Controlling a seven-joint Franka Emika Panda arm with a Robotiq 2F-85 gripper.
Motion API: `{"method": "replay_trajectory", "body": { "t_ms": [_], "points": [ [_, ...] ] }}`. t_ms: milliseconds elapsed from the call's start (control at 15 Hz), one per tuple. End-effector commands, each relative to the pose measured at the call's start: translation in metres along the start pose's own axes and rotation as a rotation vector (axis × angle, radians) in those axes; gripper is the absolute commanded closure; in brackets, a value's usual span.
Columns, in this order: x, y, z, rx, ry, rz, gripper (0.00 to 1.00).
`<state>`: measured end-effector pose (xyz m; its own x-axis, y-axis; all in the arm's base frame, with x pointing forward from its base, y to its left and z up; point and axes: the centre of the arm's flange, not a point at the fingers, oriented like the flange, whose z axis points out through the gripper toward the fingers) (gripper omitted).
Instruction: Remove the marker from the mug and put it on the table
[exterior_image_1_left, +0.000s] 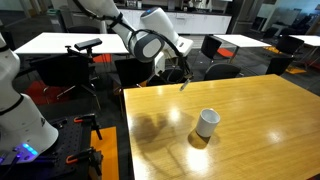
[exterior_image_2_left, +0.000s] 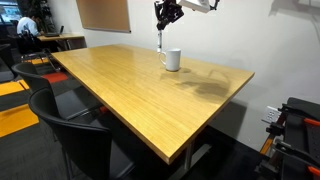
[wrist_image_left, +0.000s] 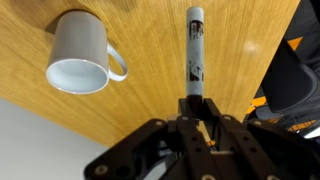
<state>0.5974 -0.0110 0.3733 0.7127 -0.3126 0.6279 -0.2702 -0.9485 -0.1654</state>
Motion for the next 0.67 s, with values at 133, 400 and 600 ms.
{"method": "replay_trajectory", "body": {
  "t_ms": [133, 400, 600],
  "points": [
    [0.008, 0.008, 0.002, 0.093, -0.148, -0.056, 0.95],
    [0.01, 0.013, 0.008, 0.119, -0.277, -0.087, 0.95],
    [0.014, 0.027, 0.01, 0.13, -0.363, -0.108, 0.95]
  ]
}}
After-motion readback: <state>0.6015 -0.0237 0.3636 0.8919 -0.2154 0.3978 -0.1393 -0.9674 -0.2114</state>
